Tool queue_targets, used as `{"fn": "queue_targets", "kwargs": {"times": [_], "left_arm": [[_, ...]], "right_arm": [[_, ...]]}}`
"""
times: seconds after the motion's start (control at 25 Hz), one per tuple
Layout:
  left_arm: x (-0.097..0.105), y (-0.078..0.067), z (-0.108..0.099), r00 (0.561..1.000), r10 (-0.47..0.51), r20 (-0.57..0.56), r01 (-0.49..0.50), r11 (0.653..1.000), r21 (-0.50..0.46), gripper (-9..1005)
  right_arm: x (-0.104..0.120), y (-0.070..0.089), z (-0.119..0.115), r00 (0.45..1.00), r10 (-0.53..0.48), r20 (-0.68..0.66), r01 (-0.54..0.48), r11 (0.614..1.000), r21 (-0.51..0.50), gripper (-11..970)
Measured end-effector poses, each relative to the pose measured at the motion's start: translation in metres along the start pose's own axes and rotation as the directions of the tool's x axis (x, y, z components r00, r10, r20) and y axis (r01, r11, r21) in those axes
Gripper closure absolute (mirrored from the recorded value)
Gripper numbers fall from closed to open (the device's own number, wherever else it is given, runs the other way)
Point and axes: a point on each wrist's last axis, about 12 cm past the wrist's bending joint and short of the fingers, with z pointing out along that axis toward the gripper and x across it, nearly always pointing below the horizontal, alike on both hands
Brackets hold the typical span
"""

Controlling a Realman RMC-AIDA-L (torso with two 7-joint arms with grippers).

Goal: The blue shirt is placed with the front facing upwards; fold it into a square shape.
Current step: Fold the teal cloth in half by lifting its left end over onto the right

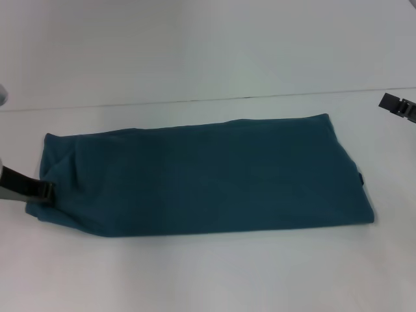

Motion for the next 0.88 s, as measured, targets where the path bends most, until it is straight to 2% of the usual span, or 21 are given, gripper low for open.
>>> {"fn": "queue_targets", "kwargs": {"times": [0.52, 0.88], "left_arm": [[0.013, 0.032, -0.014, 0.998, -0.053, 0.035, 0.053, 0.999, 0.002, 932], [0.021, 0.046, -0.020, 0.995, -0.088, 0.053, 0.088, 0.996, 0.001, 933]], "right_arm": [[0.005, 0.002, 0.005, 1.000, 0.007, 0.000, -0.007, 1.000, -0.006, 213], [0.006, 0.002, 0.006, 1.000, 0.011, 0.001, -0.011, 1.000, -0.004, 213]]}}
